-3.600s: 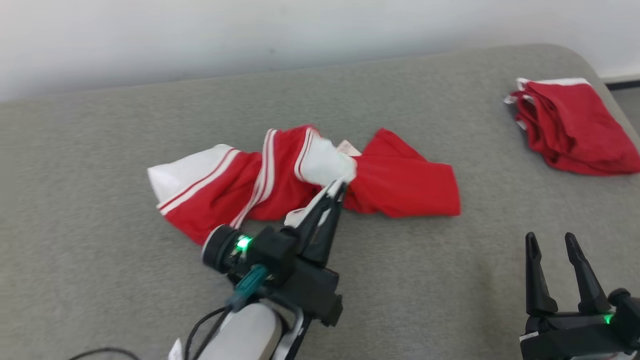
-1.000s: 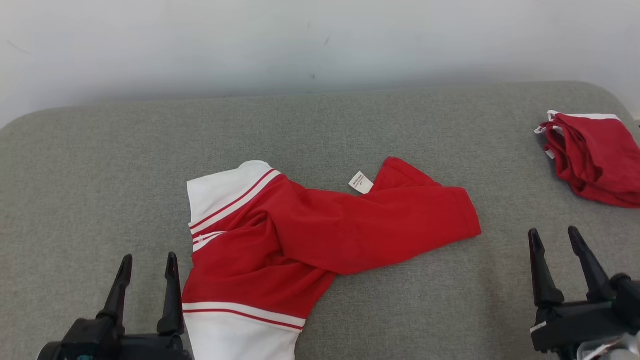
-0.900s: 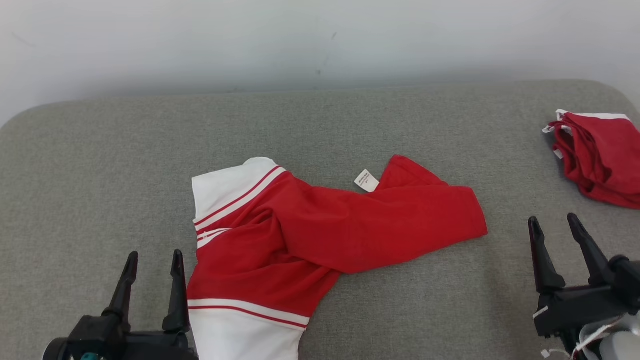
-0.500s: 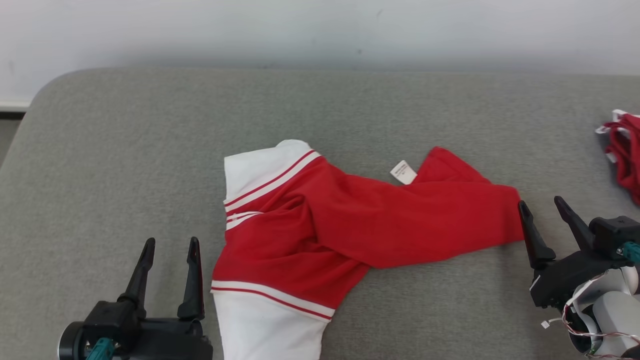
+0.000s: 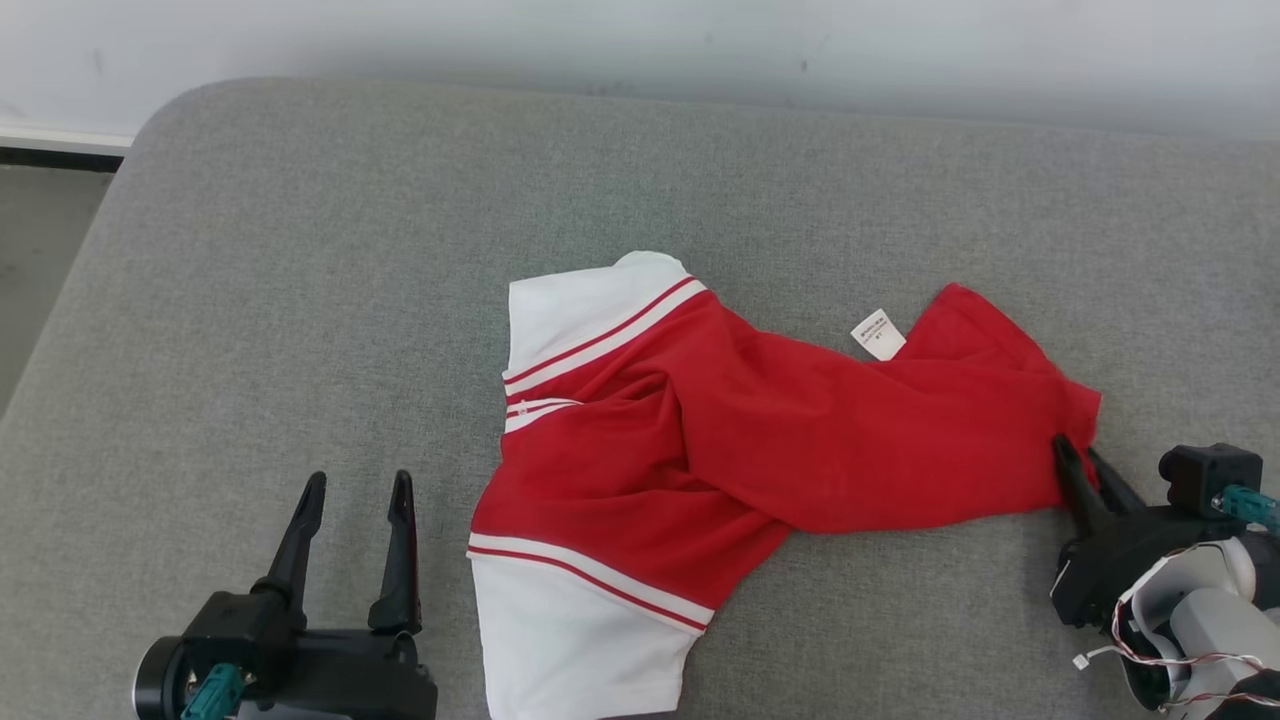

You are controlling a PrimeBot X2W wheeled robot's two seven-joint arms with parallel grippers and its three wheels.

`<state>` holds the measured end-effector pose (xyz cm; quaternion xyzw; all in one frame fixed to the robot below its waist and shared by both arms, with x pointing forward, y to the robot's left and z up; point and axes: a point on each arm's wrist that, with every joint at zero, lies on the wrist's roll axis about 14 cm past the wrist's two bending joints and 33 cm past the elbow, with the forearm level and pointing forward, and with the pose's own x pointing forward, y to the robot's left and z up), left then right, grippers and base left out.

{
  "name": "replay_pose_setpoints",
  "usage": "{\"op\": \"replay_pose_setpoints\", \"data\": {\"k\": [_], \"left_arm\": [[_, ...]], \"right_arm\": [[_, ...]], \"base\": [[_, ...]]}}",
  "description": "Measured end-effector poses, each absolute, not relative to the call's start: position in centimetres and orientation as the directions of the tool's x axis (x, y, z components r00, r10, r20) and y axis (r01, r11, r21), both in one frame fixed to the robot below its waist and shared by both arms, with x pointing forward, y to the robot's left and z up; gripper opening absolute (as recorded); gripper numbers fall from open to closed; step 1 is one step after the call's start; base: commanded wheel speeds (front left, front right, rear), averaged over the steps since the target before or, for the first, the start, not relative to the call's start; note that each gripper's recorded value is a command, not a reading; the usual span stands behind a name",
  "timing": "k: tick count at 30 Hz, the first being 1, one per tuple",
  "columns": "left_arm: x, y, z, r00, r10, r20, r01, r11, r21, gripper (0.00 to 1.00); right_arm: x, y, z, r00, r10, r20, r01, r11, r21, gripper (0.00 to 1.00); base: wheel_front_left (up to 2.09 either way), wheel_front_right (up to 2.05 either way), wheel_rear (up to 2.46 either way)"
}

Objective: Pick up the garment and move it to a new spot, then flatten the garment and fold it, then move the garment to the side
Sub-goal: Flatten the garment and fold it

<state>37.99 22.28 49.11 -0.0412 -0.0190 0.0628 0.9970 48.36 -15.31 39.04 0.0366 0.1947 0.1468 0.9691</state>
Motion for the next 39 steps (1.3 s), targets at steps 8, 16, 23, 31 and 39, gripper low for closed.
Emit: {"op": "replay_pose_setpoints", "data": {"k": [8, 16, 23, 31, 39], "left_arm": [[37.1, 22.2, 49.3, 0.99, 0.133, 0.038, -0.129, 0.987, -0.095, 1.0], [36.9, 20.6, 49.9, 0.994, 0.088, 0.058, -0.081, 0.99, -0.116, 1.0], [37.6, 18.7, 50.4, 0.996, 0.034, 0.077, -0.024, 0.992, -0.128, 1.0], [37.8, 18.0, 50.5, 0.997, 0.019, 0.079, -0.008, 0.991, -0.133, 1.0], [37.8, 18.6, 50.3, 0.997, 0.041, 0.071, -0.031, 0.99, -0.138, 1.0]], "right_arm": [[48.0, -15.7, 43.0, 0.919, 0.314, -0.24, -0.295, 0.949, 0.114, 0.0], [45.2, -17.4, 49.9, 0.949, 0.314, -0.022, -0.311, 0.947, 0.082, 0.0], [41.0, -18.7, 53.3, 0.955, 0.281, 0.09, -0.289, 0.953, 0.09, 0.0], [40.0, -19.8, 54.1, 0.971, 0.227, 0.077, -0.234, 0.966, 0.108, 0.0], [43.1, -18.9, 51.8, 0.969, 0.247, -0.011, -0.245, 0.966, 0.086, 0.0]], "base": [[0.0, 0.0, 0.0], [0.0, 0.0, 0.0], [0.0, 0.0, 0.0], [0.0, 0.0, 0.0], [0.0, 0.0, 0.0]]}}
